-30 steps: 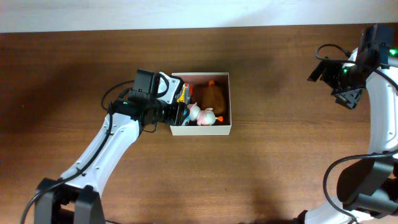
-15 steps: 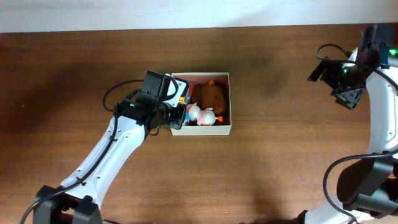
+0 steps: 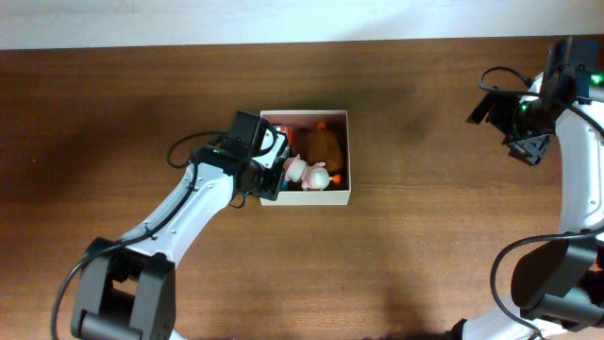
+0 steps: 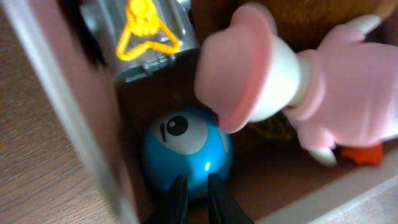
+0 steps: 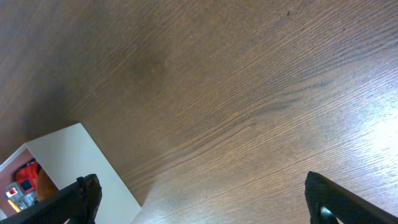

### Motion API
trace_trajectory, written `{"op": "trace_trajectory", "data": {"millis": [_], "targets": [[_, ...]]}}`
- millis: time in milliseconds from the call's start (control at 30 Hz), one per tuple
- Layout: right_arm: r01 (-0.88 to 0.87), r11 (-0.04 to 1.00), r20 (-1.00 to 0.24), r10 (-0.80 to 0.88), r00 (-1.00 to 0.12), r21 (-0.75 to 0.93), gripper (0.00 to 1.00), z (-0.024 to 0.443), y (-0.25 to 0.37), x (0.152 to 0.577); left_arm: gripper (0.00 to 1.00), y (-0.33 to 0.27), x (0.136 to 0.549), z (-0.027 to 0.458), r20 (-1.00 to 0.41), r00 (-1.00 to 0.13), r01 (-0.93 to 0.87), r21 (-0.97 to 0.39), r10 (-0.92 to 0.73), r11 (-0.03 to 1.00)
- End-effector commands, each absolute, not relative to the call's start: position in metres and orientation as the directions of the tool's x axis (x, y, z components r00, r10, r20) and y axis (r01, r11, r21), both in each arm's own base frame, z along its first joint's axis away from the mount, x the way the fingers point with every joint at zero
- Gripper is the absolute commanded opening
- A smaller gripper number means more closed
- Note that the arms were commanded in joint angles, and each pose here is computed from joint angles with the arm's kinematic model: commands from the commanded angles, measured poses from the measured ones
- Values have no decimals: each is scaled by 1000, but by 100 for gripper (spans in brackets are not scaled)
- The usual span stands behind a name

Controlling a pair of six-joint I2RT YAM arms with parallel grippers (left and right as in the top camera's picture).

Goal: Pack container
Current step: 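Lower the ball into the box and open the left gripper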

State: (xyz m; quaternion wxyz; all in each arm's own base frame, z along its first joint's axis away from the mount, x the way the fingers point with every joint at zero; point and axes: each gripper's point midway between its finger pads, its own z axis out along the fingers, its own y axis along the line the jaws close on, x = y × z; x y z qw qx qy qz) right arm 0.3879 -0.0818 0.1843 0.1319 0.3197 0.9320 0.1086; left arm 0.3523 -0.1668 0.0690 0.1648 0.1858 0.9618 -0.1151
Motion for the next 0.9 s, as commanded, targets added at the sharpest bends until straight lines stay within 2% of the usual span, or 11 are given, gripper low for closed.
{"op": "trace_trajectory", "data": {"millis": [0,200,567,700,833,867], "targets": [[570,772,-181,626,-759,280,99,185,-82,389,13,-168,356,67,-361,-873,400,-150,327,904],[570,772,-181,626,-759,280,99,185,-82,389,13,-171,364,75,-388,-863,404,-150,323,902],[570,772,-180,626,-759,280,99,185,-82,389,14,-185,400,153,-512,-805,424,-144,300,894],[570,772,-181,626,-759,280,99,185,-82,389,29,-181,401,188,-535,-793,417,-130,291,900],[570,772,-180,626,-759,280,99,185,-82,389,43,-155,406,241,-595,-758,350,-27,266,936],[570,772,-181,626,-759,280,99,185,-82,389,61,-145,404,257,-611,-748,323,7,260,946]]}}
